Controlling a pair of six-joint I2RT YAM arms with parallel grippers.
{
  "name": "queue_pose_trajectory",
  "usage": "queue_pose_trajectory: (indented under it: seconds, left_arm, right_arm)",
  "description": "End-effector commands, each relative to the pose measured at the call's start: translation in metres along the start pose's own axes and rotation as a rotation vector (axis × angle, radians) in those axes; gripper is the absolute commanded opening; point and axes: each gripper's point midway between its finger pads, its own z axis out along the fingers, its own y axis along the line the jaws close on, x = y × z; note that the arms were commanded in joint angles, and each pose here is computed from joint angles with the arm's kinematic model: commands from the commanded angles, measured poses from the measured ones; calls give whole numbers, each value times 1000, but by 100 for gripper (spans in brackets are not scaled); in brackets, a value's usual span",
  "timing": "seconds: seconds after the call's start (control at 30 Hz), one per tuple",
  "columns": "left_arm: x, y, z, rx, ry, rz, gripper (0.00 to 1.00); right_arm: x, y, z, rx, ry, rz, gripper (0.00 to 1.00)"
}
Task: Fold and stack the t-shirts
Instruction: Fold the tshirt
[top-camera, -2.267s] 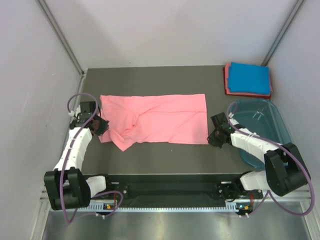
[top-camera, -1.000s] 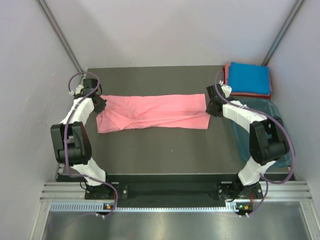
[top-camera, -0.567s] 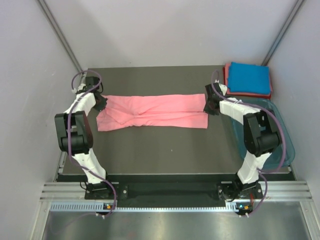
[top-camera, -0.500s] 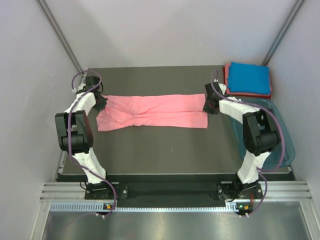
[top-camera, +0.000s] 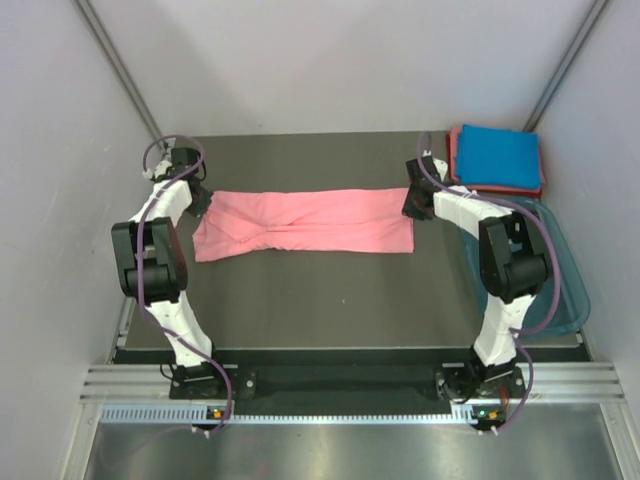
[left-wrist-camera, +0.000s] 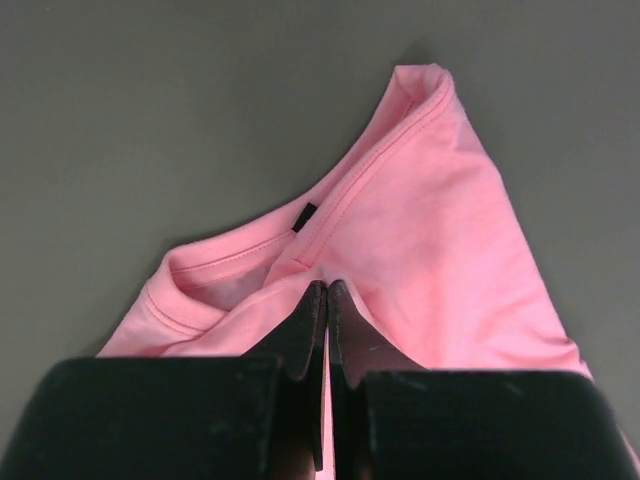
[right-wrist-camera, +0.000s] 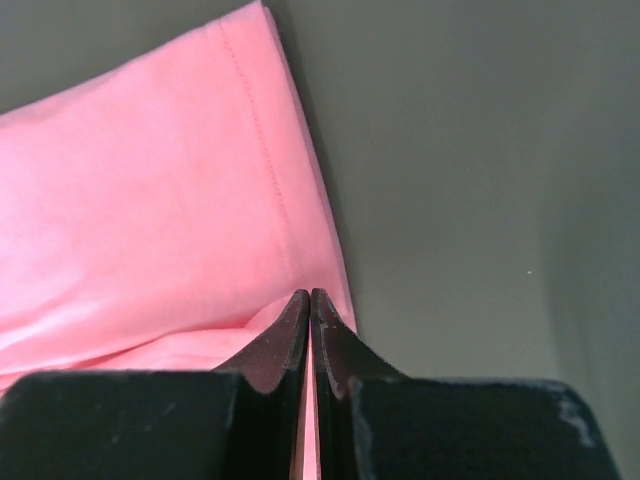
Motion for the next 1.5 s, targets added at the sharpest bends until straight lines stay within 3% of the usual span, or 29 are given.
queue_pose_trajectory:
  seconds: [0.0,0.47,0.53,0.67,0.77,0.9,0.97,1.1,1.2,1.47]
  left_arm:
    - [-19,-3,2,-8,-57,4,0]
    - [-18,-2,10,-28,-48,19,0]
    - [-23,-8,9,-13,-49,25,0]
    - [-27,-15,4,-6,-31,37,22]
    - [-45,-22,-10,-6,-64,56,27]
    - [-53,-21,-37,-5,-70,128,29]
    - [-43,-22,-52,39,-59,183,30]
    - [15,-31,-69,290,110,234,36]
    - [66,-13,-71,371,231,212,38]
    - [98,-13,-80,493,309,131,42]
  right_arm:
    - [-11,-9,5,51,-25,5,0]
    - [-6,-20,11,105,-17,7,0]
    - [-6,-13,12,69,-9,11,5]
    - [-13,-6,-4,24,-18,11,22]
    - [-19,-9,-29,12,-33,14,36]
    - [-12,-4,-56,-54,-14,5,38]
    - [2,-3,-59,-82,17,-7,39]
    - [15,4,-71,-159,18,-4,39]
    - [27,9,-76,-214,36,1,39]
    - [30,11,-83,-247,33,-8,38]
